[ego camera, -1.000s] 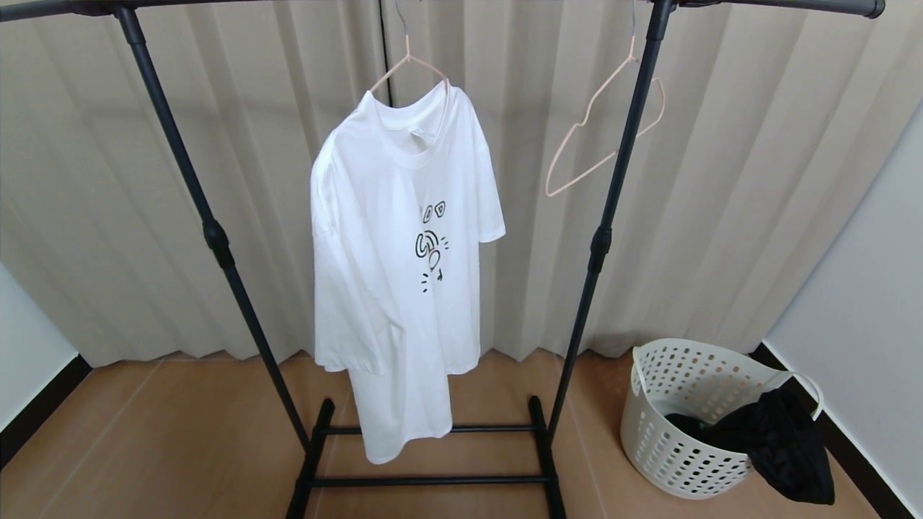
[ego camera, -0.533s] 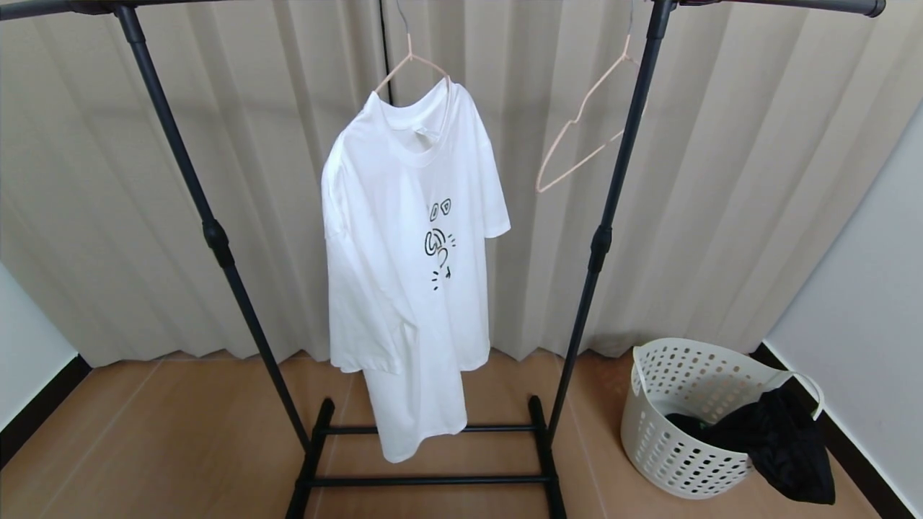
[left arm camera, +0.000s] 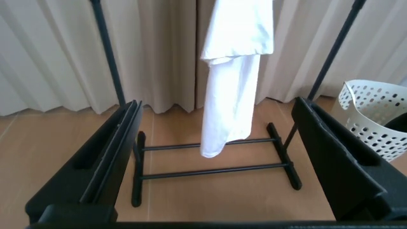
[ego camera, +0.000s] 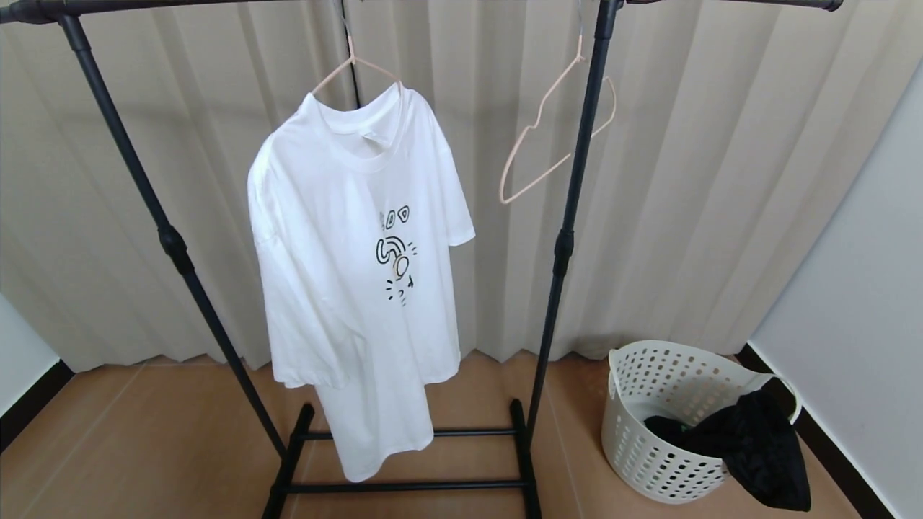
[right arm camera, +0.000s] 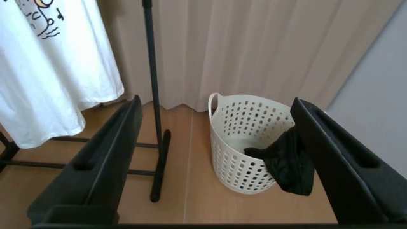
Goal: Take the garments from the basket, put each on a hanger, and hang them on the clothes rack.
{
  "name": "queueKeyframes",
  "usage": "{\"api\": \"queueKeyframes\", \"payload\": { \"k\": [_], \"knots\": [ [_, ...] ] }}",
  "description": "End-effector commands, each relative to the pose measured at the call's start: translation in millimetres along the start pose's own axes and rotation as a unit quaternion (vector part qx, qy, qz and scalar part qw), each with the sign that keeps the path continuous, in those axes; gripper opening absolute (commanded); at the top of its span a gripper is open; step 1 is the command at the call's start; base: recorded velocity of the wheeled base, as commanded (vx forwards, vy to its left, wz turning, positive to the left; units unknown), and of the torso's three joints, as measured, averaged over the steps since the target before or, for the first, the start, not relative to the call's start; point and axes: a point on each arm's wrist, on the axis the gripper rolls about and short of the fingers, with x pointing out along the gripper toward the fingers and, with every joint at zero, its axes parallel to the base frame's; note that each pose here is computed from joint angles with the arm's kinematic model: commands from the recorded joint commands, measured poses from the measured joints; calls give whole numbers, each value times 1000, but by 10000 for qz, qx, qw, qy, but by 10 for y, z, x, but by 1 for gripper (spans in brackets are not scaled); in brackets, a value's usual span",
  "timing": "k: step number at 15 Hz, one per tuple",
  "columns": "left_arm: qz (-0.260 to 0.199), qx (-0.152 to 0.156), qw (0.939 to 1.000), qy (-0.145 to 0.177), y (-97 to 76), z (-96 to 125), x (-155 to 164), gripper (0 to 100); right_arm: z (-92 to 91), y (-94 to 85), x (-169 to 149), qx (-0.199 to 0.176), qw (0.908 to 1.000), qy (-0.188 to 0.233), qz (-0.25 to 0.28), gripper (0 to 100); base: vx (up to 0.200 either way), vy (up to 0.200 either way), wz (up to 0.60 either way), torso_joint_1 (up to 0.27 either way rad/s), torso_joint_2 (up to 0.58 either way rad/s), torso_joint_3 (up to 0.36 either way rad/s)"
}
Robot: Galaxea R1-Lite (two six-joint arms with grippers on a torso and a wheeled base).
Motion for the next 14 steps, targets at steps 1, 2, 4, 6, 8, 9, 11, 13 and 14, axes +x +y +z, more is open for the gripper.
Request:
{"api": "queueKeyframes", "payload": {
  "k": [1, 2, 4, 6, 8, 9, 11, 13, 14],
  "knots": [
    [8, -4, 10000, 13, 0, -1, 1, 100, 4, 0, -1, -4, 10000, -13, 6, 100, 0, 0, -600, 2, 2, 2],
    [0, -4, 10000, 13, 0, -1, 1, 100, 0, 0, 0, -3, 10000, -5, 6, 100, 0, 0, -600, 12, -2, -2],
    [0, -5, 10000, 21, 0, -5, 2, 100, 4, 0, -1, -4, 10000, -13, 6, 100, 0, 0, -600, 5, 7, 2],
    [0, -4, 10000, 13, 0, -1, 1, 100, 0, 0, 0, -3, 10000, -5, 6, 100, 0, 0, -600, 5, 2, 5],
    [0, 3, 10000, 21, 0, -5, 2, 100, 4, 0, -1, -4, 10000, -13, 6, 100, 0, -100, -300, 7, 7, 2],
    [0, 3, 10000, 21, 0, -5, 2, 100, 0, 0, 0, -3, 10000, -5, 6, 100, 0, -200, 0, 2, -2, -2],
    [0, 3, 10000, 21, 0, -5, 2, 100, 0, 0, 0, -3, 10000, -5, 6, 100, 0, -200, 0, 2, -2, 5],
    [0, -5, 10000, 21, 0, -5, 2, 100, 0, 0, 0, -3, 10000, -5, 6, 100, 0, -200, 0, 0, 7, 0],
    [0, -4, 10000, 13, 0, -1, 1, 100, 0, 0, 0, -3, 10000, -5, 6, 100, 0, -200, 0, 2, -2, 7]
  ]
}}
